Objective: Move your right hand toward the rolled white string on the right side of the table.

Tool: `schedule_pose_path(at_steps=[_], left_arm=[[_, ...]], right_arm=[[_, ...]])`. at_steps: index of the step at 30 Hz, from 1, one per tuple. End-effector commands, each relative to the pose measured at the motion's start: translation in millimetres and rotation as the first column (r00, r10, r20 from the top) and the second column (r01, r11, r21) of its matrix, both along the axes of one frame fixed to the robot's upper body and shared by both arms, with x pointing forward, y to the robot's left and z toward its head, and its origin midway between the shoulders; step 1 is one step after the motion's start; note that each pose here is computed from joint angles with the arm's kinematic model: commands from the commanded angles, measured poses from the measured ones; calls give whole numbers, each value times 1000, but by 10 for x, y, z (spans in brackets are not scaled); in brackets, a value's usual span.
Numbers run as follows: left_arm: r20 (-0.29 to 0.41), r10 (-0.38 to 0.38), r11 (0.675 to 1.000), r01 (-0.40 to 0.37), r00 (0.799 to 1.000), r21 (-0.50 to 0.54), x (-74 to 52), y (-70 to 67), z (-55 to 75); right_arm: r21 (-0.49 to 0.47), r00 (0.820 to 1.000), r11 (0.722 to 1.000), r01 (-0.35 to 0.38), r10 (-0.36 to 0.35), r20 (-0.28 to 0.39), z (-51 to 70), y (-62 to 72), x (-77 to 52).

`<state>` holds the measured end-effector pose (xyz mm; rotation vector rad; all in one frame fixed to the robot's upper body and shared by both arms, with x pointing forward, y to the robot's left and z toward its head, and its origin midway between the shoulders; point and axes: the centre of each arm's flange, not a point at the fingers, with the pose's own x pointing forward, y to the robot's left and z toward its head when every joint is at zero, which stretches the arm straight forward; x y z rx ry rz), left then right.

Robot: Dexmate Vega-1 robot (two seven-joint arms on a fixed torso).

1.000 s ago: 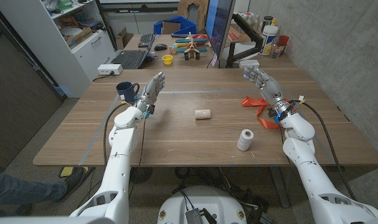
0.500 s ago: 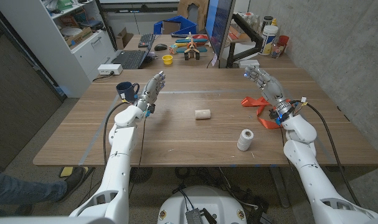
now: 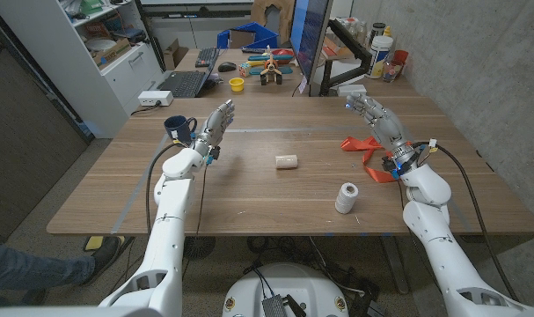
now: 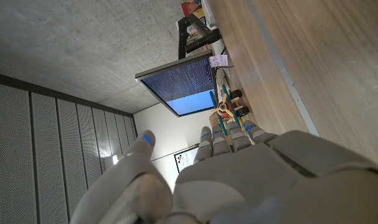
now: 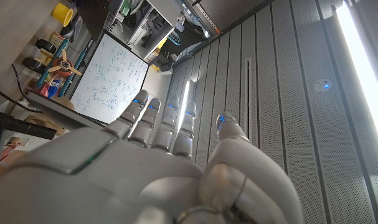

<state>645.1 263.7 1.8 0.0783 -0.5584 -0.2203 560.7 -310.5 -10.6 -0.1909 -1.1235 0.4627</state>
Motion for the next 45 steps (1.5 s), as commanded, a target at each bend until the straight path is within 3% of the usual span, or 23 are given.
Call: schedule_pose_path(at_steps=[1,16,31,39,45], left_arm=[[1,-8,1000,8,1000,4,15,-49,-1],[-5,-15,1000,15,1000,-12,46,-40,-57],[-6,-12,1000,12,1000,0,47,-29,-40],[-9,-9,1000,9,1000,6,49,-38,-47],[-9,-7,1000,7,1000,11,34,-49,-42]], right_arm=[[-18,999,1000,7,-6,37,-9,32,-102],[-44,997,999,3,1,78,-14,165,-179],[-67,994,998,9,-1,112,-68,197,-279],[-89,991,996,32,-20,136,-90,187,-362],[-120,984,989,89,-68,164,-98,181,-446]])
